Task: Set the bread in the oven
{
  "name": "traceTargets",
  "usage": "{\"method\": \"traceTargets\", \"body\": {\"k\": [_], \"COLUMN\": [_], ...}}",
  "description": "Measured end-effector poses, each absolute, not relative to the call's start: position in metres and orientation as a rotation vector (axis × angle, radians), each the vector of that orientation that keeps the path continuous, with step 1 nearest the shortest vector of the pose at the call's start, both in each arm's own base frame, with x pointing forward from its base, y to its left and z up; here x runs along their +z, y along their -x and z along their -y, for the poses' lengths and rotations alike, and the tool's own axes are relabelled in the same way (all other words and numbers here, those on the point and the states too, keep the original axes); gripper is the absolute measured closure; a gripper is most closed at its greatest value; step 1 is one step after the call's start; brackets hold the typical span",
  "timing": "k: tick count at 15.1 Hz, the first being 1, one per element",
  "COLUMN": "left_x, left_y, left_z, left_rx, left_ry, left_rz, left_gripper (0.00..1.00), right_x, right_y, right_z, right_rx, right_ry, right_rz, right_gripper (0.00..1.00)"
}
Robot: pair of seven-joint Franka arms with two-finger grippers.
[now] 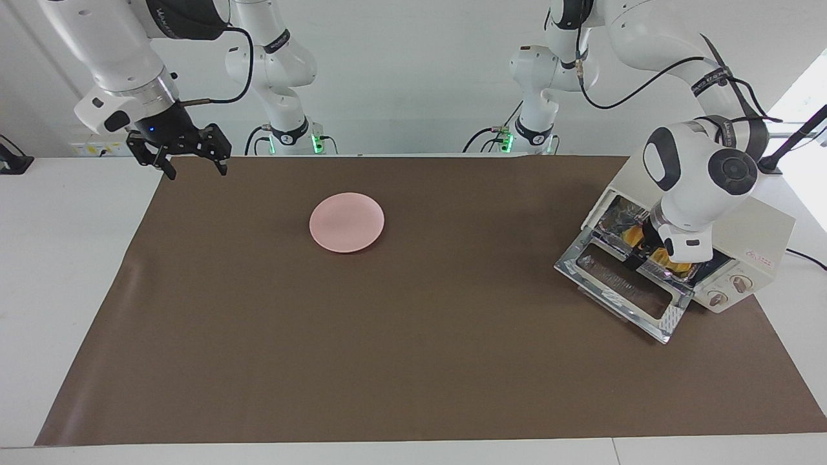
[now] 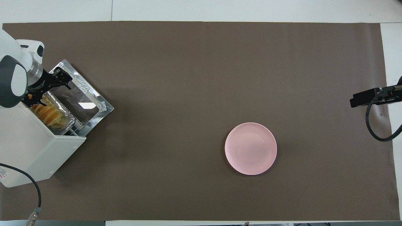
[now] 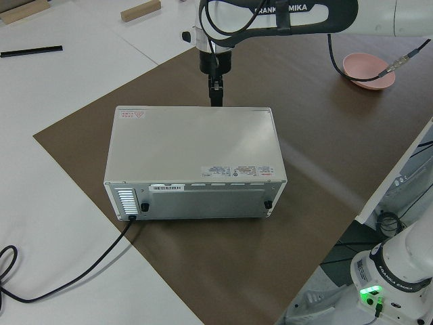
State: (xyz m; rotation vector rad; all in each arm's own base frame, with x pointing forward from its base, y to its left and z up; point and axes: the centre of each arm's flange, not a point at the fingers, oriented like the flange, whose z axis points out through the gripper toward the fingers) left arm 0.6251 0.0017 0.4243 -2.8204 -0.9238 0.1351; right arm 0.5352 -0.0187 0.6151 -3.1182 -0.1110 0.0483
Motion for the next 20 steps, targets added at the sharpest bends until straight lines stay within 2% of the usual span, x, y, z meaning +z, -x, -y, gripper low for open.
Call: {"method": "traceTargets", "body": {"k": [3,7,13,17,20], "left_x": [0.449,0.506,0.581,0.605,0.622], "left_y": [-0.634,-0.632,-0.586,-0.556,-0.540], "left_z": [0.005,0.033,0.022,0.009,0.003], "left_rx": [0.062,0.036,0.131,0.222,0.217], "left_ry": [2.876,2.939,3.045,3.073,3.094], "left_rz": [0.821,0.675,0.307,0.205,0.189], "left_gripper": [0.00,0.00,0.00,0.00,0.00], "right_x": [0.615,0.615,0.615,0.615,0.615], "right_y": [-0.535,-0.535,-0.535,-0.535,-0.535], "right_z": [0.019,0.019,0.019,0.019,0.019], "right_rx": [0.048,0.048,0.048,0.048,0.048], "right_ry": [3.118,3.118,3.118,3.118,3.118], "right_rz": [0.111,0.111,0.111,0.111,0.111], "right_gripper": [0.00,0.00,0.00,0.00,0.00]}}
